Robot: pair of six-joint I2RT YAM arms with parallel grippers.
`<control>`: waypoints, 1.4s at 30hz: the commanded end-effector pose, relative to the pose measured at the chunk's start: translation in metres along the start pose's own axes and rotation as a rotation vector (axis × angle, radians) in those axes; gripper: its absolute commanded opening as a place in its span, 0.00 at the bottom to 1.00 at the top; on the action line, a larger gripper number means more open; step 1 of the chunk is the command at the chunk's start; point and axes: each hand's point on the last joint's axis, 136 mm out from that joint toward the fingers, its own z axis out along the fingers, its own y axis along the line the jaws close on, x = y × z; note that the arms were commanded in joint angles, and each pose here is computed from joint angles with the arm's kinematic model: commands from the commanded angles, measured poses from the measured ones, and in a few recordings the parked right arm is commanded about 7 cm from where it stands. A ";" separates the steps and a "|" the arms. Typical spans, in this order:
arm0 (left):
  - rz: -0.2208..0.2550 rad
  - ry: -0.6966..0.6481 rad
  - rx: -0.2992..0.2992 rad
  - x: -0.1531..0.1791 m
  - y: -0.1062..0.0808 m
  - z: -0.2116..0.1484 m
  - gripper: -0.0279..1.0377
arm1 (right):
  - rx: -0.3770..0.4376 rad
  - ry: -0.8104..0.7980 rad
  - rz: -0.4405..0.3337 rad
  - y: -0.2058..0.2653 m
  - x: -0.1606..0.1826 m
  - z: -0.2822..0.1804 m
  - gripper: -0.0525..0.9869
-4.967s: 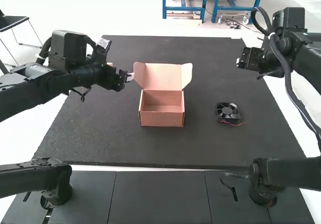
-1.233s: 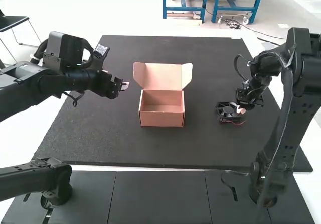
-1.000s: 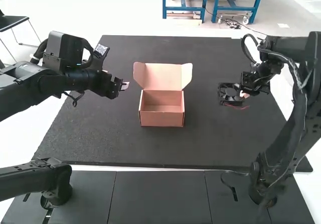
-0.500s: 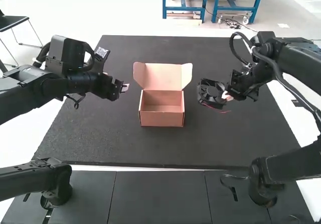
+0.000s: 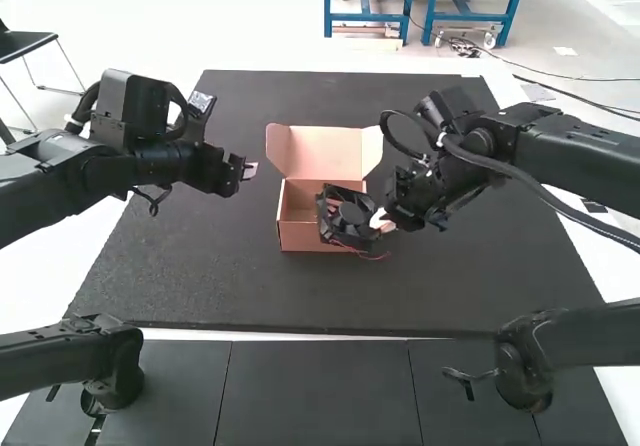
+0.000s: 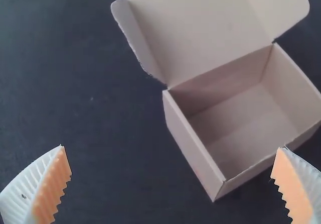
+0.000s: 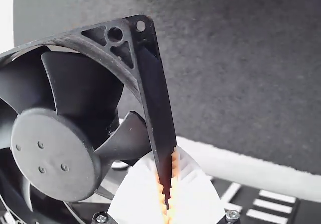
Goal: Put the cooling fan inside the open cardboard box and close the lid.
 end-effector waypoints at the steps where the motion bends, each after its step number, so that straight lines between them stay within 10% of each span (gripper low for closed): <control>1: -0.037 -0.017 -0.008 -0.004 0.002 -0.001 0.91 | -0.053 0.026 0.057 0.018 0.007 0.007 0.03; 42: -0.057 -0.065 -0.028 -0.018 0.006 -0.006 0.91 | 0.254 -0.255 -0.146 0.020 -0.118 0.073 0.03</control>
